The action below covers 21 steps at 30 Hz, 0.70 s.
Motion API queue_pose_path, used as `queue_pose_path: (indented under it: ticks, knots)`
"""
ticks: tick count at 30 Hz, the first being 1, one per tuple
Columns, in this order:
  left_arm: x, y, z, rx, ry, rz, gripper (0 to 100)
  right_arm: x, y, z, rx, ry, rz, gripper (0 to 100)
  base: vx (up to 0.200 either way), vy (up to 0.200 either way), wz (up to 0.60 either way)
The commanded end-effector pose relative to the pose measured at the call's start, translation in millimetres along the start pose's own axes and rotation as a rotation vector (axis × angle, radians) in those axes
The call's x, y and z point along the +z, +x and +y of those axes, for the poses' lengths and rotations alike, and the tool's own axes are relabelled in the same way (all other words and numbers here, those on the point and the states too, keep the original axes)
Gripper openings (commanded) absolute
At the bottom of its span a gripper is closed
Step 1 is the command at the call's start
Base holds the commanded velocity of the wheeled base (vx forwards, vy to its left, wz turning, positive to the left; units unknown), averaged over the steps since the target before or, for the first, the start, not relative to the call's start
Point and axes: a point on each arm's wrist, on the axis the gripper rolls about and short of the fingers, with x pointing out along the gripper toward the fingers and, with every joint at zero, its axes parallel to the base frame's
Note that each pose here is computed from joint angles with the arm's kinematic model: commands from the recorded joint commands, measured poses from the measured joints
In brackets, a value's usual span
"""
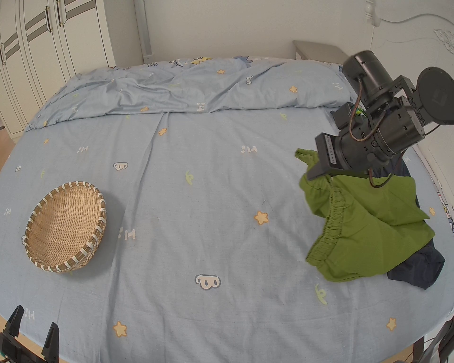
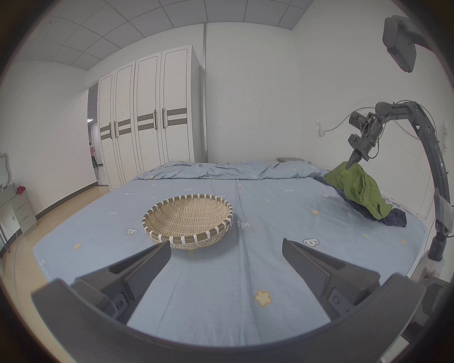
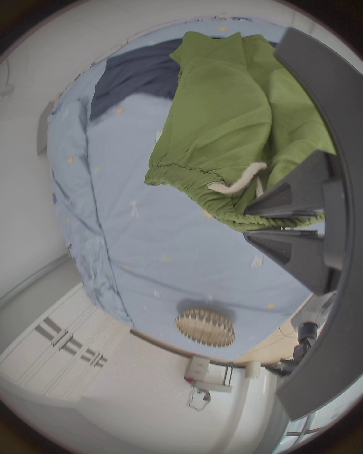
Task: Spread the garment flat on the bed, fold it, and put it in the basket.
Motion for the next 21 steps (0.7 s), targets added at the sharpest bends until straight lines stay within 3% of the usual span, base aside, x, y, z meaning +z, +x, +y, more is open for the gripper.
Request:
queue_pose_path:
  ticks: [1,3,4,6,9,14,21]
  knots:
    - [-5,0,0,0.000,0.000,0.000,100,-12,-19,57,0.162,-0.049,-0.055,0,0.000,0.000,0.00]
    - [-5,0,0,0.000,0.000,0.000,100,-21,-18,94,0.235,-0.075,-0.083,0,0.000,0.000,0.00]
    - [-5,0,0,0.000,0.000,0.000,100,-23,-17,97,0.236,-0.078,-0.081,0,0.000,0.000,0.00]
    - [-5,0,0,0.000,0.000,0.000,100,-38,18,124,0.184,-0.115,-0.042,0,0.000,0.000,0.00]
    - [-5,0,0,0.000,0.000,0.000,100,-56,47,145,0.132,-0.138,-0.006,0,0.000,0.000,0.00]
    - [-5,0,0,0.000,-0.002,0.001,100,-69,75,156,0.106,-0.133,0.042,0,0.000,0.000,0.00]
    - [-5,0,0,0.000,0.000,0.000,100,-63,94,148,0.082,-0.100,0.038,0,0.000,0.000,0.00]
